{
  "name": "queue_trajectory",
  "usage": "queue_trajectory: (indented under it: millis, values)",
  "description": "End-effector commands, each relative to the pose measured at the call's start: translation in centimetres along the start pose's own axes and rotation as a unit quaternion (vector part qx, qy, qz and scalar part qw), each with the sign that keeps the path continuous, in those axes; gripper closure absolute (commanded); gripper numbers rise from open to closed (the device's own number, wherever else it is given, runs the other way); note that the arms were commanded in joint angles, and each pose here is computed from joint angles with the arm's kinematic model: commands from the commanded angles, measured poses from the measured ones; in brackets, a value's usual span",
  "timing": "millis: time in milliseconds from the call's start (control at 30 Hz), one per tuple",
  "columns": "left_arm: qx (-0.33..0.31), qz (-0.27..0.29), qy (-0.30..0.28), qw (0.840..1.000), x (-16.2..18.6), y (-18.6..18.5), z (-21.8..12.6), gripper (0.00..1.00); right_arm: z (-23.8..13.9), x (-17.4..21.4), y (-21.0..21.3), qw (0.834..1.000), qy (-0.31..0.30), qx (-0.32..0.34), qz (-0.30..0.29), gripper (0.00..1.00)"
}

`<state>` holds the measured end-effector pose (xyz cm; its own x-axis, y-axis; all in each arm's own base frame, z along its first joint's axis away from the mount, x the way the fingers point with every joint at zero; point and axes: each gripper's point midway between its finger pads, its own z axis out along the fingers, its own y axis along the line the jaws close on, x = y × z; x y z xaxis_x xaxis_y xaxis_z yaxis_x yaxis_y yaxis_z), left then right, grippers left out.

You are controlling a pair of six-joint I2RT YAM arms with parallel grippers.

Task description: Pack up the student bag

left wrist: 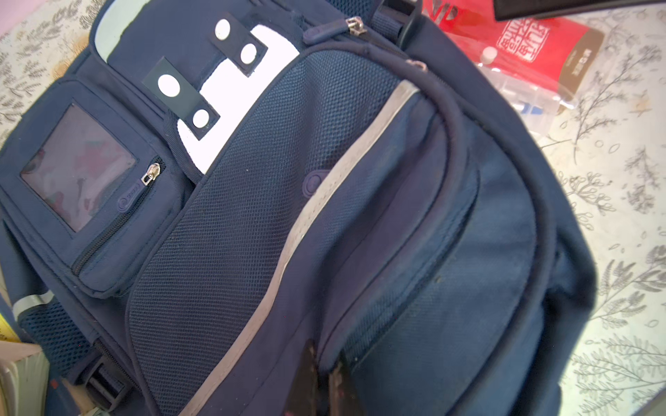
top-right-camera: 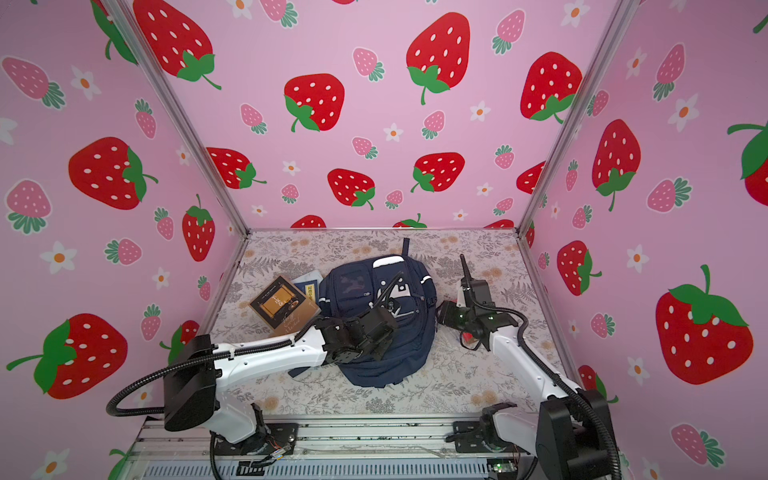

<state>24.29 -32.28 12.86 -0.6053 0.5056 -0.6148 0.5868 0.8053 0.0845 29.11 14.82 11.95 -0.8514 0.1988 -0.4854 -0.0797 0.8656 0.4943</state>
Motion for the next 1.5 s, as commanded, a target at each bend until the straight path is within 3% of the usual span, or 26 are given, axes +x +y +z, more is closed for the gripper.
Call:
queue_trajectory:
  millis: [0, 200, 400, 633, 800, 1467]
  values:
    - [0.020, -0.051, -0.047, 0.997, -2.3, 1.0, -1.7, 1.00, -0.3, -0.8, 1.7, 0.998, -0.019, -0.052, -0.032, 0.48]
    - [0.077, -0.120, -0.076, 0.987, -3.8, 3.3, -3.7, 1.00, -1.7, -0.3, 3.2, 0.990, -0.039, -0.123, -0.050, 0.48]
    - [0.129, -0.103, -0.107, 0.980, -4.4, 3.5, -5.4, 1.00, -2.7, 1.1, 4.5, 0.976, -0.050, -0.205, -0.059, 0.35]
    - [0.176, -0.169, -0.104, 0.964, -4.3, 5.5, -5.9, 1.00, -3.4, 1.9, 5.8, 0.960, -0.059, -0.263, -0.074, 0.34]
    - [0.202, -0.179, -0.105, 0.957, -4.6, 5.4, -6.3, 1.00, -2.9, 3.0, 5.5, 0.956, -0.048, -0.278, -0.076, 0.39]
    - [0.283, -0.166, -0.130, 0.936, -5.5, 4.3, -8.7, 1.00, -2.0, 3.5, 5.5, 0.940, -0.044, -0.333, -0.069, 0.36]
